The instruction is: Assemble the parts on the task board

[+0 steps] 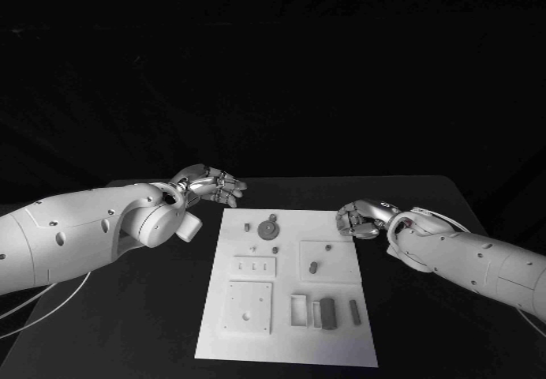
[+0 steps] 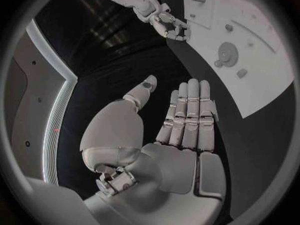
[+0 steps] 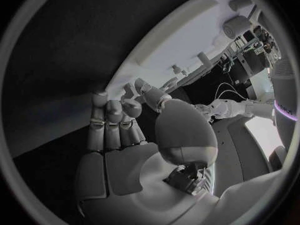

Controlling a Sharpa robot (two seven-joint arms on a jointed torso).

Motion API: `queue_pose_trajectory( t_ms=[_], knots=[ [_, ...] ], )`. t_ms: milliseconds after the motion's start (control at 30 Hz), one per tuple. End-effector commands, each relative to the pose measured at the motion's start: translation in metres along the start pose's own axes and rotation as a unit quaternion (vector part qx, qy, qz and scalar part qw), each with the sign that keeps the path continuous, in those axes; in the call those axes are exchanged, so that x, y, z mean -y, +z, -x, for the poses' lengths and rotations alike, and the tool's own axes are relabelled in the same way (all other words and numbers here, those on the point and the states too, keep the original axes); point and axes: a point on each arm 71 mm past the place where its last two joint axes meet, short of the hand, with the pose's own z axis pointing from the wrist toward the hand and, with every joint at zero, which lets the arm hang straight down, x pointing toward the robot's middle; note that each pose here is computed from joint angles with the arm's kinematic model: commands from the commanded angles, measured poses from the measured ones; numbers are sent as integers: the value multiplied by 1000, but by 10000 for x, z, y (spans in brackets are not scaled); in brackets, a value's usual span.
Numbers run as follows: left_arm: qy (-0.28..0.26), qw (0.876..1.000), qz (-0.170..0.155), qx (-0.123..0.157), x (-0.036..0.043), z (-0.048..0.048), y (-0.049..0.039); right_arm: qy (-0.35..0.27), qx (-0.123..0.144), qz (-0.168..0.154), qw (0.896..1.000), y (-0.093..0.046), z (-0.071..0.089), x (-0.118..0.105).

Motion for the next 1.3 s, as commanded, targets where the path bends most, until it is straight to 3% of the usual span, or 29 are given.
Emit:
queue_pose_trajectory(
  t_ms=[33, 1300],
  knots=[
    [2, 1000, -3, -5, 16, -18, 2, 4, -16, 5, 1000, 5, -28, -16],
    [3, 1000, 0, -7, 15, -29, -1, -6, -9, -19, 1000, 38, -23, 17]
  ],
)
